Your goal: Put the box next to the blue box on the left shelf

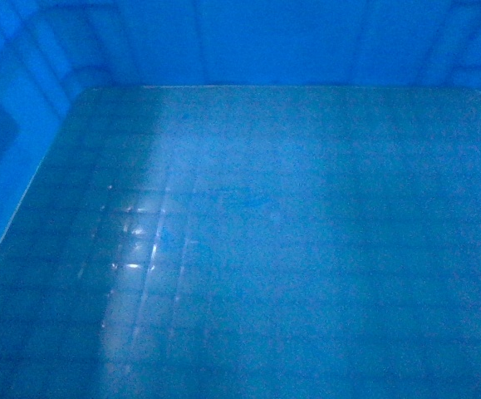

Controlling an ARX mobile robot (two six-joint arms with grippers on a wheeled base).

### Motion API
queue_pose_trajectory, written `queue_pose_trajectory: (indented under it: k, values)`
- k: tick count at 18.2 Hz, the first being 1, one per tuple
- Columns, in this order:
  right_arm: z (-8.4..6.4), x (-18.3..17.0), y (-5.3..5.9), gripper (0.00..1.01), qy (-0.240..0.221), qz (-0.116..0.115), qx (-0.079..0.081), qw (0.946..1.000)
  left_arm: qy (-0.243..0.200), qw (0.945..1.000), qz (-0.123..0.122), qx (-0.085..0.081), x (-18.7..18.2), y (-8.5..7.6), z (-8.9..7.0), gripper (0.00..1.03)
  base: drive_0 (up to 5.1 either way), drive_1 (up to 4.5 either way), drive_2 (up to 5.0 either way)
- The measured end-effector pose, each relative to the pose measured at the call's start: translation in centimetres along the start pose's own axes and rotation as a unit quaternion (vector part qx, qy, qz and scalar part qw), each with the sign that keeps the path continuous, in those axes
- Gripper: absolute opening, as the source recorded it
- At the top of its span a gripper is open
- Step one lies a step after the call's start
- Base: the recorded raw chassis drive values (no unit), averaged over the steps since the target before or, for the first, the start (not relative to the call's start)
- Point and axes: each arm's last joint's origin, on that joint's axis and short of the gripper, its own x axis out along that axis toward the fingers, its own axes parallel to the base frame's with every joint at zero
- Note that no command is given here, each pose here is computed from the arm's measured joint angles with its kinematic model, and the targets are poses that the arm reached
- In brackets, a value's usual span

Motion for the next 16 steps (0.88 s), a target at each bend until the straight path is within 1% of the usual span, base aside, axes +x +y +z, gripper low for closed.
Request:
queue_pose_trajectory:
  k: [16]
  values:
    - [0.02,0.0,0.0,0.1,-0.001,0.0,0.001,1.0,-0.001,1.0,-0.001,-0.001,-0.01,0.0,0.03,0.08,0.1,4.18,-3.9]
